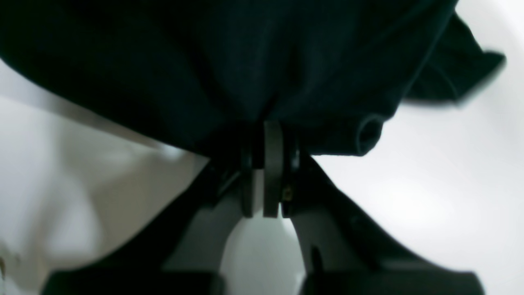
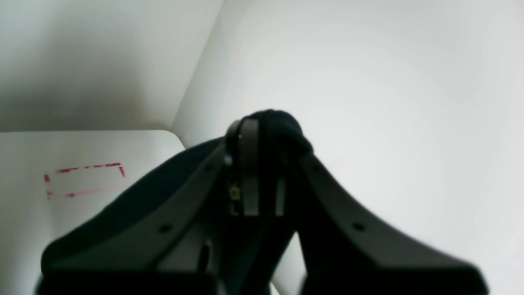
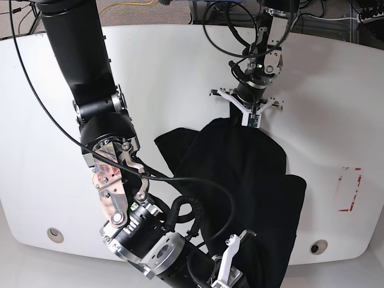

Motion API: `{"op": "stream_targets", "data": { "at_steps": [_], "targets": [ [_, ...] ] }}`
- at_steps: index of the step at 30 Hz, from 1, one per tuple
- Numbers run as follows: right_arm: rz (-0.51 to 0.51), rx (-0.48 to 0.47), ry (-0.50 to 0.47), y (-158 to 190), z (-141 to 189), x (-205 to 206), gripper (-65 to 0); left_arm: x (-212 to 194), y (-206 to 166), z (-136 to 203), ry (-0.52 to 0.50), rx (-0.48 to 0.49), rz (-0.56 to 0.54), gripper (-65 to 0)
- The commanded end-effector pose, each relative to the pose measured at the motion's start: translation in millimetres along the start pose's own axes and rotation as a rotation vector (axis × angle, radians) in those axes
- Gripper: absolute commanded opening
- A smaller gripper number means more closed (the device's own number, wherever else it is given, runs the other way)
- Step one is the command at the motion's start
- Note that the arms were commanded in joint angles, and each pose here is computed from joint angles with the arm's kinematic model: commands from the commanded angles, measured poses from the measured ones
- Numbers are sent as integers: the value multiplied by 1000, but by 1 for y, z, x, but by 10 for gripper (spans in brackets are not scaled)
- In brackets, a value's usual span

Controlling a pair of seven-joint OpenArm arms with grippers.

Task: Layout the t-shirt on the table in an organized manner, then fold the t-shirt properly
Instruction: 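Grasp the shirt edge with the left gripper near the right gripper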

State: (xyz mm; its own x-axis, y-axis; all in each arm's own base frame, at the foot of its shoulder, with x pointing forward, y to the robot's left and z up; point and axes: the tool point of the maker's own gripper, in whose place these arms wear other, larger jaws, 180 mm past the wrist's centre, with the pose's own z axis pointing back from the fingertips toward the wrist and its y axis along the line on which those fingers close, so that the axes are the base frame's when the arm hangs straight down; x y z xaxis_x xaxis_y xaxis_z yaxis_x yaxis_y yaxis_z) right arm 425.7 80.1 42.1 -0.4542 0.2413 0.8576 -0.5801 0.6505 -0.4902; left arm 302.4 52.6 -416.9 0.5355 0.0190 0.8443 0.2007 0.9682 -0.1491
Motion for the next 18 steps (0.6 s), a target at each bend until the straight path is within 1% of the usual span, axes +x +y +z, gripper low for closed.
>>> {"op": "stream_targets", "data": {
  "at_steps": [1,5,10,14,18],
  "targets": [
    [16,-28,-74,-9,3,24,-650,20,10,11,-40,12,-28,-650],
    [9,-28,-67,-8,3,20,-650,27,20,26,-51,15,-49,-650],
    [-2,-29,-59,-8,4,15,-650,35,41,43,-66,43,-57,-650],
    [-21,-58,-61,-18,8,13,-650,43,49,51,-68,33,-82,-650],
    [-31,-82,-63,-27,12,12,-650,58,63,63,-83,57,-107,-650]
  ]
}}
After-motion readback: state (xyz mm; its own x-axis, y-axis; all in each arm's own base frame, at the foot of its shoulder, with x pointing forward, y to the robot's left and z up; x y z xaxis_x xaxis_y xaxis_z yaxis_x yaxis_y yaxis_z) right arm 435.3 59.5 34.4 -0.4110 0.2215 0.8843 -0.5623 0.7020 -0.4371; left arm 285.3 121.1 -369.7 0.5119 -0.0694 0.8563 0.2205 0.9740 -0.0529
